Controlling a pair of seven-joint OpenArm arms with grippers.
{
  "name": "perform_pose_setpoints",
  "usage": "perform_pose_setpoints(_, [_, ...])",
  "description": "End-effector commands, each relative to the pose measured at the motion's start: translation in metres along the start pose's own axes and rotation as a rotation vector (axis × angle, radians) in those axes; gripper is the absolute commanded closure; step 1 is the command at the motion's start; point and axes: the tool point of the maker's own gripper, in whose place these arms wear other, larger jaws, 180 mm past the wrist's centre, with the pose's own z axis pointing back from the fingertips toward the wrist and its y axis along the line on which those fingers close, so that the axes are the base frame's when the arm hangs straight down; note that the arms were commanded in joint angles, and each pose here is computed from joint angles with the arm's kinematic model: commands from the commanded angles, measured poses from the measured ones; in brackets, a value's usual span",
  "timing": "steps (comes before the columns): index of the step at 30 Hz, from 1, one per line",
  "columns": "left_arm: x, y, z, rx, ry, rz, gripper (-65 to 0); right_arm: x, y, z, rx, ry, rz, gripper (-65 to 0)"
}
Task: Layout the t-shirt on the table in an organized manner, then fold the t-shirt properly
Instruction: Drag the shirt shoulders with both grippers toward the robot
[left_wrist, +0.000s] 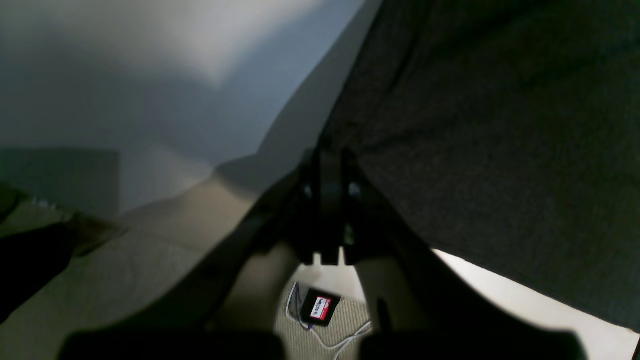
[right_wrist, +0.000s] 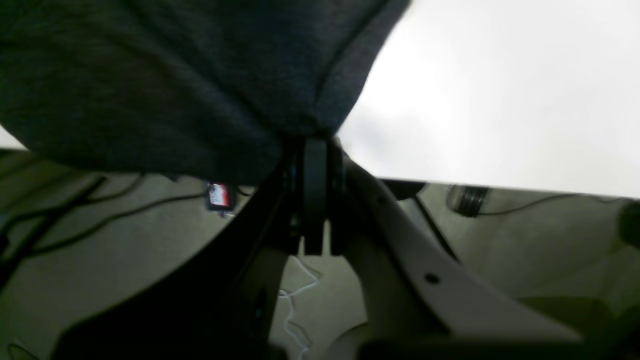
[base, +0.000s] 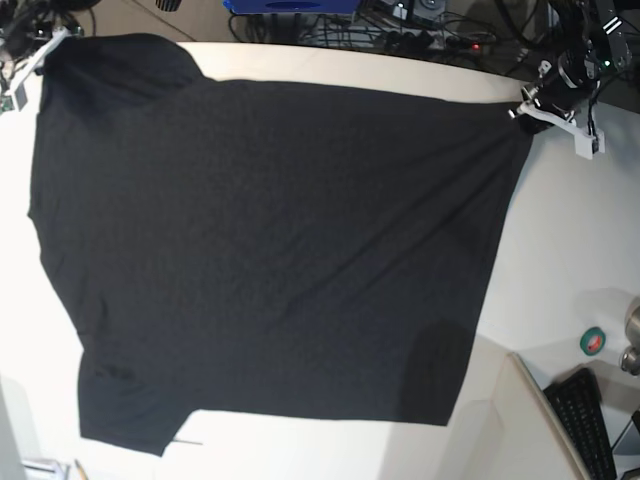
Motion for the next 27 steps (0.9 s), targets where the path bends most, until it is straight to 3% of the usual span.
perform_pose_setpoints(1, [0.014,0.005,0.009,0.012,-0.044,-0.019,0.0,0.006,-0.004,0.007,-0.014,-0.026,0.013,0.0])
perform_pose_setpoints(6, [0.040,0.003,0.023,0.019,-0.122,-0.039,0.0,0.020,-0.001,0.010,-0.018,-0.061,0.032,0.0])
perform_pose_setpoints(17, [0.077,-0.011,0.017,0.014,-0.204,-0.004,0.0,0.110,-0.016,0.006,-0.061,-0.154,0.048,0.0])
perform_pose_setpoints(23, [0.092,-0.028,-0.001,-0.030,-0.154,0.023,0.0,0.149,-0.030,-0.001,-0.063,-0.178,0.030,0.0])
perform_pose_setpoints(27, [0.109,-0.034,-0.010,-0.051,-0.176,0.046,0.0,0.166,-0.039,-0.010,-0.045,-0.188,0.004,0.0])
